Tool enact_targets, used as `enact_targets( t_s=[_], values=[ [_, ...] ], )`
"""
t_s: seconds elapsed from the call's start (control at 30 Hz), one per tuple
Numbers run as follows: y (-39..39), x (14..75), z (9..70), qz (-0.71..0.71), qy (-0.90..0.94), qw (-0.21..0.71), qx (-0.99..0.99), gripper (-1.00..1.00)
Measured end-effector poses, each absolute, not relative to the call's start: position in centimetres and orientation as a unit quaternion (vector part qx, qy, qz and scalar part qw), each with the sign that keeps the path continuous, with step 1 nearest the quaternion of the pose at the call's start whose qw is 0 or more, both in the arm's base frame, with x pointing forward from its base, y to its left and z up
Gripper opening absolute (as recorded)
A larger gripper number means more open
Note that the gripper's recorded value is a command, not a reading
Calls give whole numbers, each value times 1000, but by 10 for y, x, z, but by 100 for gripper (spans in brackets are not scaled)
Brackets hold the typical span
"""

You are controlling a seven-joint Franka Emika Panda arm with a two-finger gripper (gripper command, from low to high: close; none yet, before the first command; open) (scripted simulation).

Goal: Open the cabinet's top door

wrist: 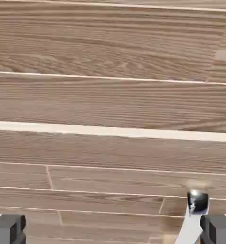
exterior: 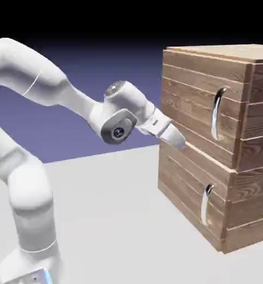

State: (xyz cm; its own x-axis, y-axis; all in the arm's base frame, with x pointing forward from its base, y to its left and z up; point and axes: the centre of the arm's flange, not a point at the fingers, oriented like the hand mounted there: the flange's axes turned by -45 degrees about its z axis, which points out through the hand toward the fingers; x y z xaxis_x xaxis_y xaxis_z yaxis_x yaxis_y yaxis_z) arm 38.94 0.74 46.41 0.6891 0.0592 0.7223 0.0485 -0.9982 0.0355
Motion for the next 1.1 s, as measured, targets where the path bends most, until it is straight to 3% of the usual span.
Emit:
enact_targets(
  t_s=[0.57,1.1],
  values=[
    [27,376,529,472,56,20,880,100],
    [8,362,554,555,50,30,830,100]
  ],
)
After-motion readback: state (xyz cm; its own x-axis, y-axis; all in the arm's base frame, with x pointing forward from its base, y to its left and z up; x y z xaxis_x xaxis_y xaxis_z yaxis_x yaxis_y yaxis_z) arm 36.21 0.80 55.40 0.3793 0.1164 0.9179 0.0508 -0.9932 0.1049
